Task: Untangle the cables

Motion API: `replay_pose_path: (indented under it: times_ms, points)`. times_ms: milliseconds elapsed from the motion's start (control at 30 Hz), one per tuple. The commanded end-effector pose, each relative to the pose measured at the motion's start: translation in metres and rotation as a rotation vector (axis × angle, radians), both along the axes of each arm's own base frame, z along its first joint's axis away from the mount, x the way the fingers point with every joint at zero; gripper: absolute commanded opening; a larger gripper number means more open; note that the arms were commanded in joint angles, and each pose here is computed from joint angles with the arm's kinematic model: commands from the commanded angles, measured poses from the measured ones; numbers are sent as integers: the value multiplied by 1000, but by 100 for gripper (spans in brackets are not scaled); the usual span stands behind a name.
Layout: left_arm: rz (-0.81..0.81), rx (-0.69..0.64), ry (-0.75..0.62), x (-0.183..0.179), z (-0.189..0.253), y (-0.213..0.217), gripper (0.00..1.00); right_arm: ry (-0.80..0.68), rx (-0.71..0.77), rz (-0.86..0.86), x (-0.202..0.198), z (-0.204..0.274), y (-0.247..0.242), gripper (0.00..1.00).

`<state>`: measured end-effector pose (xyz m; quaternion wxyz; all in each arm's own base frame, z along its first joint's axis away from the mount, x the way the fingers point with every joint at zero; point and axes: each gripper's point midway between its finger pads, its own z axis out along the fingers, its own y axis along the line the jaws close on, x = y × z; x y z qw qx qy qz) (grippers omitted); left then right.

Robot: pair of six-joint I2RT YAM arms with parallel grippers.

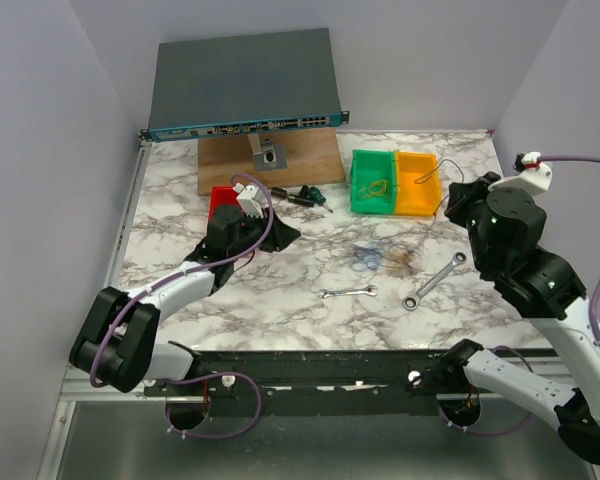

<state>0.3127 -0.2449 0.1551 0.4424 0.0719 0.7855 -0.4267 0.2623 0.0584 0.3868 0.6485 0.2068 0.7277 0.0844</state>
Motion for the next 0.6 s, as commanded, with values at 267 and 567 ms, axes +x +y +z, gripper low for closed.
replay_pose_path:
  times_ms: [267, 567]
  points:
    - [-234, -19, -146, -28, 28, -46, 69, -4, 33, 328, 10, 15, 68, 1]
    - [-317, -22, -199, -43, 37, -63, 76, -66, 166, 691, -7, 64, 138, 1]
